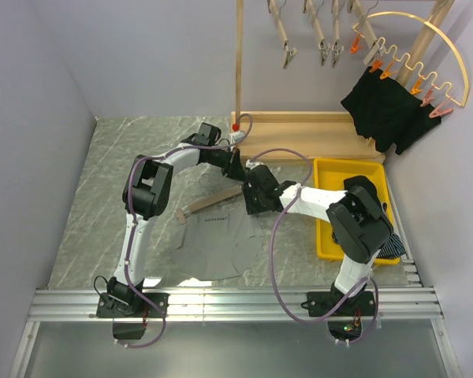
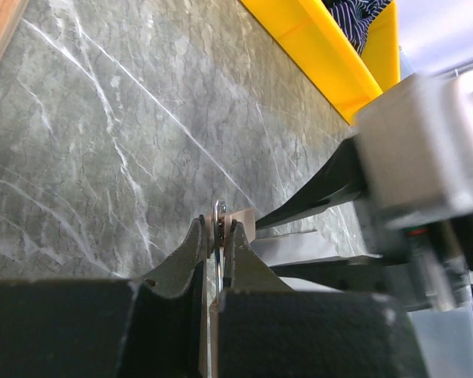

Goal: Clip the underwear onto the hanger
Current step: Clamp the underwear onto the hanger.

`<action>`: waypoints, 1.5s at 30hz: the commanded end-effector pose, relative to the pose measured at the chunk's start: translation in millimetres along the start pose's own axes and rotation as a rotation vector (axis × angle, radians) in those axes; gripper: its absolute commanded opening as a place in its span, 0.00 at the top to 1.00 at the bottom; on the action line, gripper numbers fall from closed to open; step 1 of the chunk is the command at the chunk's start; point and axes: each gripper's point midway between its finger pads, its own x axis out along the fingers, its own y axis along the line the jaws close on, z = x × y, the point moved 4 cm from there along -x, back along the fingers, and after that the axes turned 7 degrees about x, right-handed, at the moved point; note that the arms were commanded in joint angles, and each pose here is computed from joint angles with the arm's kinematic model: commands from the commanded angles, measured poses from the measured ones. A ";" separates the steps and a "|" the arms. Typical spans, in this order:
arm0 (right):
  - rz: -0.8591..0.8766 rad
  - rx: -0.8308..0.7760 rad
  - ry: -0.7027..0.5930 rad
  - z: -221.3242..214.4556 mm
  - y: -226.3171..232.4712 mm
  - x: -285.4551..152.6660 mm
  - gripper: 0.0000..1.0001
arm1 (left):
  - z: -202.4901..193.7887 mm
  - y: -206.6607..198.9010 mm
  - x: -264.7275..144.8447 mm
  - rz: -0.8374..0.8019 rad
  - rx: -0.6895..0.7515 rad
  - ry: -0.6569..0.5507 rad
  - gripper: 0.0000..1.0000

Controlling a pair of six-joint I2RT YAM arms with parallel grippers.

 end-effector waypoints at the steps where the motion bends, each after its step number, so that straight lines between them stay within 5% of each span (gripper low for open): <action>1: -0.035 -0.031 -0.013 7.4 5.8 8.4 0.57 | 9.0 -1.6 -1.6 -0.009 0.036 -0.023 1.00; 8: -0.095 -0.084 0.050 -8.5 4.6 25.7 0.65 | 7.2 -2.8 -2.2 -0.009 0.036 -0.017 1.00; 15: -0.095 -0.091 0.119 -19.7 1.0 28.8 1.00 | 8.0 -4.1 -3.8 -0.008 0.040 -0.017 1.00; 25: 0.068 -0.051 -0.070 20.6 6.1 -25.4 1.00 | 5.6 -13.6 -12.7 -0.029 0.050 -0.019 1.00; 45: 0.116 0.027 -0.136 30.5 -16.6 -21.2 1.00 | -1.6 -32.3 -22.1 -0.107 0.040 -0.010 1.00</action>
